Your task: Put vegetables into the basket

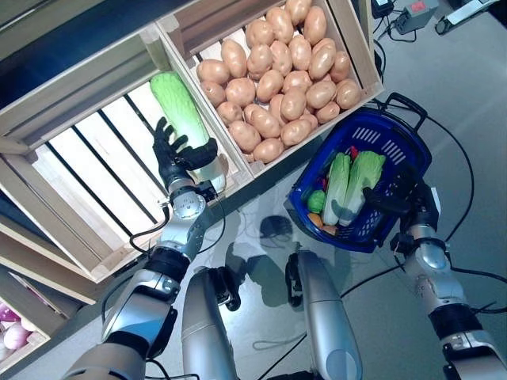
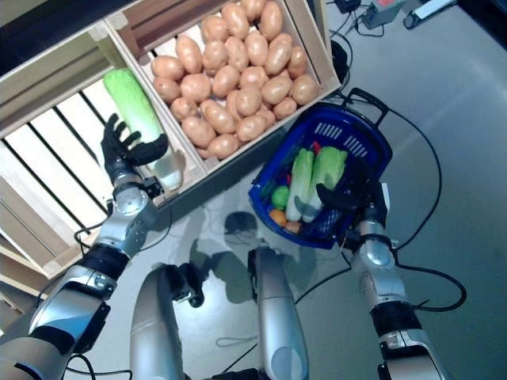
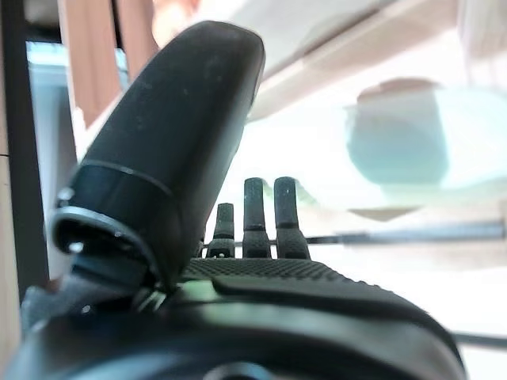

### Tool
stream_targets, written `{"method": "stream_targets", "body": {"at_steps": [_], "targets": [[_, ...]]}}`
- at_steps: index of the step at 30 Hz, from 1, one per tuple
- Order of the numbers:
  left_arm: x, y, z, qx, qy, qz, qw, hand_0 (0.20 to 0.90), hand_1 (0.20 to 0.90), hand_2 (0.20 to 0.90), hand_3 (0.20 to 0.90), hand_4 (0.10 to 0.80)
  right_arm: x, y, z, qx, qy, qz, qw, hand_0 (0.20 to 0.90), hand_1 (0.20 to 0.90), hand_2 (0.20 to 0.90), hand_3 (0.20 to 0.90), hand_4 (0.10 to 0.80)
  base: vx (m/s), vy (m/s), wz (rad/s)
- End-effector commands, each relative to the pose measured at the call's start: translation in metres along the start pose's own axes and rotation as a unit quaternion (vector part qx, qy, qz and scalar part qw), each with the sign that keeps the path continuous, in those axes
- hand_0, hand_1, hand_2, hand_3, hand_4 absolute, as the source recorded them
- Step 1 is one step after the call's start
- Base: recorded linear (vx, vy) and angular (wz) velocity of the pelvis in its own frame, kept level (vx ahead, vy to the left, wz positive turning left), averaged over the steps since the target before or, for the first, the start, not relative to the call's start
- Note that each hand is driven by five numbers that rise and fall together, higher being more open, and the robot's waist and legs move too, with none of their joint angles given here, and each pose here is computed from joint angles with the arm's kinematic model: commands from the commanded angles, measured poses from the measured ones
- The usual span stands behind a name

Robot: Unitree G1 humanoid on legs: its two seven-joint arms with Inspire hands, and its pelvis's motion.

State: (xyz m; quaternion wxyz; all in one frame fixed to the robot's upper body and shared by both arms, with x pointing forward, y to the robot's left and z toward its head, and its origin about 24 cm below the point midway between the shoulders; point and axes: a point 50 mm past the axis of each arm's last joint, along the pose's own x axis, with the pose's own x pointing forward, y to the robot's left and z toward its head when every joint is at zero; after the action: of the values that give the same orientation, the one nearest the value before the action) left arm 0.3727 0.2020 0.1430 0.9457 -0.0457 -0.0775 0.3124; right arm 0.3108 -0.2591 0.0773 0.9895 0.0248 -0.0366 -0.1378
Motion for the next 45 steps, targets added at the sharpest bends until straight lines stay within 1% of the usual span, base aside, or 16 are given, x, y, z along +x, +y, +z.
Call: {"method": "stream_targets", "body": {"at_steps": [1, 5, 8, 14, 16, 18, 25, 27, 31, 35, 40, 45], "targets": [[0.010, -0.011, 0.042, 0.006, -0.096, 0.065, 0.993, 0.900, 0.900, 0.900, 0.900, 0.800, 0.000, 0.017, 0.046, 0.013, -0.150, 0.000, 0.989, 0.900, 0.900, 0.900, 0.900, 0.800, -0.018, -0.013, -0.03], [0.008, -0.010, 0.047, 0.031, -0.136, 0.094, 0.986, 0.900, 0.900, 0.900, 0.900, 0.800, -0.005, 0.024, 0.039, 0.004, -0.145, 0.003, 0.989, 0.900, 0.900, 0.900, 0.900, 0.800, 0.000, 0.000, 0.00], [0.003, -0.013, 0.043, 0.079, -0.166, 0.095, 0.978, 0.900, 0.900, 0.900, 0.900, 0.800, -0.009, 0.027, 0.033, -0.004, -0.138, 0.005, 0.990, 0.900, 0.900, 0.900, 0.900, 0.800, 0.003, -0.010, -0.01], [-0.001, -0.011, 0.050, 0.164, -0.272, 0.095, 0.943, 0.900, 0.900, 0.900, 0.900, 0.800, -0.016, 0.026, 0.022, -0.021, -0.129, 0.008, 0.991, 0.900, 0.900, 0.900, 0.900, 0.800, 0.002, -0.005, 0.00], [-0.002, -0.007, 0.049, 0.180, -0.297, 0.103, 0.932, 0.900, 0.900, 0.900, 0.900, 0.800, -0.018, 0.025, 0.017, -0.023, -0.123, 0.009, 0.992, 0.900, 0.900, 0.900, 0.900, 0.800, 0.034, -0.012, 0.00], [-0.003, -0.004, 0.045, 0.187, -0.300, 0.101, 0.930, 0.900, 0.900, 0.900, 0.900, 0.800, -0.021, 0.024, 0.011, -0.024, -0.116, 0.010, 0.993, 0.900, 0.900, 0.900, 0.900, 0.800, 0.037, -0.013, 0.00], [-0.012, -0.005, 0.040, 0.221, -0.363, 0.085, 0.901, 0.900, 0.900, 0.900, 0.900, 0.800, -0.028, 0.026, -0.002, -0.037, -0.100, 0.007, 0.994, 0.900, 0.900, 0.900, 0.900, 0.800, 0.019, -0.010, 0.01], [-0.015, -0.007, 0.036, 0.219, -0.354, 0.072, 0.906, 0.900, 0.900, 0.900, 0.900, 0.800, -0.030, 0.027, -0.004, -0.038, -0.097, 0.008, 0.994, 0.900, 0.900, 0.900, 0.900, 0.800, 0.000, 0.000, 0.00], [-0.016, -0.007, 0.020, 0.205, -0.284, 0.043, 0.936, 0.900, 0.900, 0.900, 0.900, 0.800, -0.030, 0.030, -0.006, -0.034, -0.091, 0.008, 0.995, 0.900, 0.900, 0.900, 0.900, 0.800, 0.000, 0.000, 0.00], [-0.018, -0.012, 0.006, 0.207, -0.231, 0.017, 0.950, 0.900, 0.900, 0.900, 0.900, 0.800, -0.029, 0.034, -0.007, -0.026, -0.082, 0.010, 0.996, 0.900, 0.900, 0.900, 0.900, 0.800, 0.000, 0.000, 0.00], [-0.017, -0.008, -0.009, 0.199, -0.155, 0.032, 0.967, 0.900, 0.900, 0.900, 0.900, 0.800, -0.029, 0.035, -0.008, -0.022, -0.078, 0.014, 0.997, 0.900, 0.900, 0.900, 0.900, 0.800, 0.000, 0.000, 0.00], [-0.017, -0.005, -0.024, 0.153, -0.061, 0.040, 0.985, 0.900, 0.900, 0.900, 0.900, 0.800, -0.028, 0.038, -0.007, -0.018, -0.076, 0.014, 0.997, 0.900, 0.900, 0.900, 0.900, 0.800, 0.000, 0.000, 0.00]]}}
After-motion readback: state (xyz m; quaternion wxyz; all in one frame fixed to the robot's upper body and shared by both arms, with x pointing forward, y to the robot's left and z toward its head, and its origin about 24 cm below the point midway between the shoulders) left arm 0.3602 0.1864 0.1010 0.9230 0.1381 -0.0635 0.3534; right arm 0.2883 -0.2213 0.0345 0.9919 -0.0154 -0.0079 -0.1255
